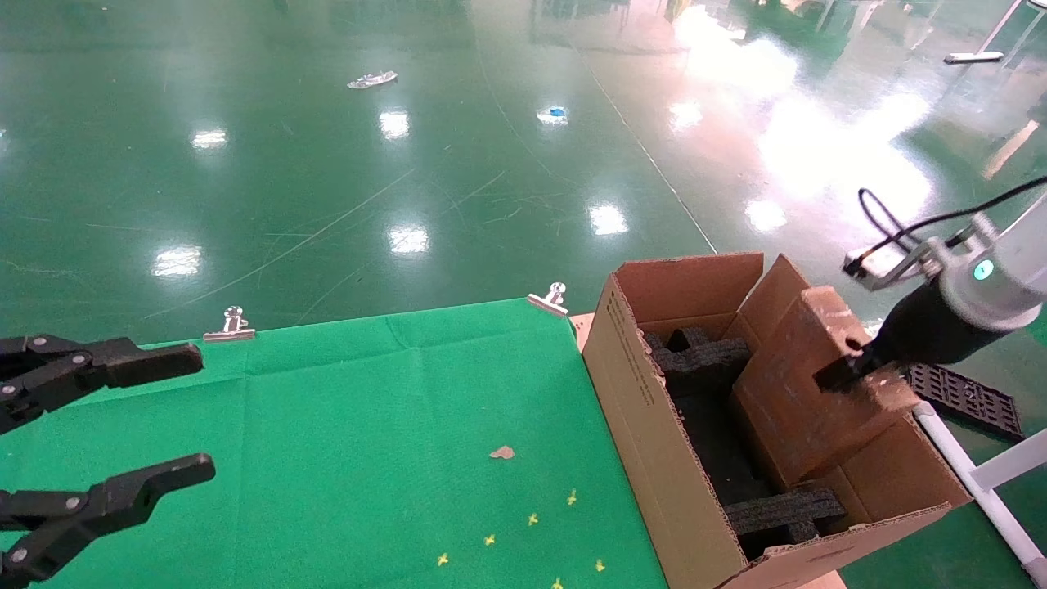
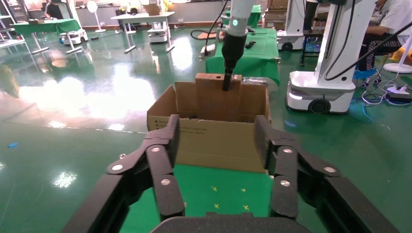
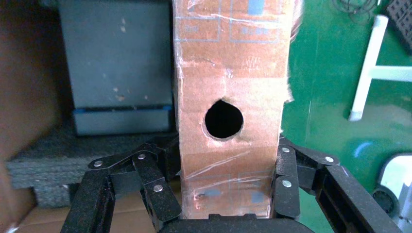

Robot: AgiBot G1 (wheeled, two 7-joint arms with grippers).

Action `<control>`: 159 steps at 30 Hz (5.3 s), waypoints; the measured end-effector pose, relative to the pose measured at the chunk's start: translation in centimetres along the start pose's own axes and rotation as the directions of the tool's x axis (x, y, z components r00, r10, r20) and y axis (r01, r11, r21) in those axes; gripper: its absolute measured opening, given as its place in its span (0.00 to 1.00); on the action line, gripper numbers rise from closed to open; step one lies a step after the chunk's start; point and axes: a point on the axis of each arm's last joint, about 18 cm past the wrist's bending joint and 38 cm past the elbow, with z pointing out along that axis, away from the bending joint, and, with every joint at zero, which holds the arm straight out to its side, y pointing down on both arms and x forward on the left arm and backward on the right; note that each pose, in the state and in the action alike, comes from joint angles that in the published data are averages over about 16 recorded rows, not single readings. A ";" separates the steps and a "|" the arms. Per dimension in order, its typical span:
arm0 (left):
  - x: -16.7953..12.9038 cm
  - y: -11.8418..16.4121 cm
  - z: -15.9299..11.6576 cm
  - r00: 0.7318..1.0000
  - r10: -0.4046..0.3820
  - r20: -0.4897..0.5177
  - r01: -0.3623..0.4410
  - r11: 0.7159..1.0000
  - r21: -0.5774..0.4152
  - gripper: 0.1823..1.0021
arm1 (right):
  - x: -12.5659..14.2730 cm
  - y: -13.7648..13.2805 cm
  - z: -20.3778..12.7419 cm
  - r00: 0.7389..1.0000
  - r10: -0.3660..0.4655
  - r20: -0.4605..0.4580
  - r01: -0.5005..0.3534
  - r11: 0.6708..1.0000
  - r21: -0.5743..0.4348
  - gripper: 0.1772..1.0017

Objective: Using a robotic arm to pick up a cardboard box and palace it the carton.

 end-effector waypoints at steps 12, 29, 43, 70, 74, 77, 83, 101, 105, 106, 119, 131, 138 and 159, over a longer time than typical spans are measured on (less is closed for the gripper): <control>0.0 0.0 0.0 1.000 0.000 0.000 0.000 1.000 0.000 0.72 | -2.2 0.7 6.0 1.000 -0.014 -0.012 0.013 1.000 -0.025 0.13; 0.0 0.0 0.0 1.000 0.000 0.000 0.000 1.000 0.000 0.98 | -4.1 3.0 12.5 1.000 -0.028 0.006 0.028 0.999 -0.032 0.12; 0.0 0.0 0.0 1.000 0.000 0.000 0.000 1.000 0.000 1.00 | -3.7 2.9 11.9 0.999 -0.033 0.019 0.033 0.999 -0.033 0.18; 0.0 0.0 0.0 1.000 0.000 0.000 0.000 1.000 0.000 1.00 | -2.5 -1.0 6.9 0.999 -0.032 0.037 0.029 0.997 0.077 0.80; 0.0 0.0 0.0 1.000 0.000 0.000 0.000 1.000 0.000 1.00 | -1.8 -3.5 3.4 0.997 -0.056 0.055 0.045 0.982 0.186 0.88; 0.0 0.0 0.0 1.000 0.000 0.000 0.000 1.000 0.000 1.00 | -1.1 -5.4 0.3 0.993 -0.092 0.067 0.069 0.955 0.288 0.92; 0.0 0.0 0.0 1.000 0.000 0.000 0.000 1.000 0.000 1.00 | 0.0 -8.0 -5.7 0.981 -0.181 0.069 0.124 0.861 0.494 0.97; 0.0 0.0 0.0 1.000 0.000 0.000 0.000 1.000 0.000 1.00 | -5.8 -9.2 -8.4 0.882 -0.442 0.161 0.198 0.660 0.725 1.00; 0.0 0.0 0.0 1.000 0.000 0.000 0.000 1.000 0.000 1.00 | -8.5 -8.9 -7.7 0.833 -0.512 0.208 0.200 0.630 0.751 1.00; 0.0 0.0 0.0 1.000 0.000 0.000 0.000 1.000 0.000 1.00 | -9.1 -8.8 -7.6 0.820 -0.529 0.219 0.199 0.622 0.757 1.00; 0.0 0.0 0.0 1.000 0.000 0.000 0.000 1.000 0.000 1.00 | -16.4 -6.3 -7.3 0.630 -0.713 0.307 0.161 0.507 0.847 1.00; 0.0 0.0 0.0 1.000 0.000 0.000 0.000 1.000 0.000 1.00 | -20.8 -2.7 -8.5 0.453 -0.838 0.306 0.088 0.383 0.919 1.00; 0.0 0.0 0.0 1.000 0.000 0.000 0.000 1.000 0.000 1.00 | -22.5 -0.1 -9.7 0.360 -0.893 0.271 0.037 0.304 0.952 1.00; 0.0 0.0 0.0 1.000 -0.001 0.001 0.001 1.000 0.000 1.00 | -24.4 6.2 -12.6 0.202 -0.971 0.131 -0.069 0.120 0.990 1.00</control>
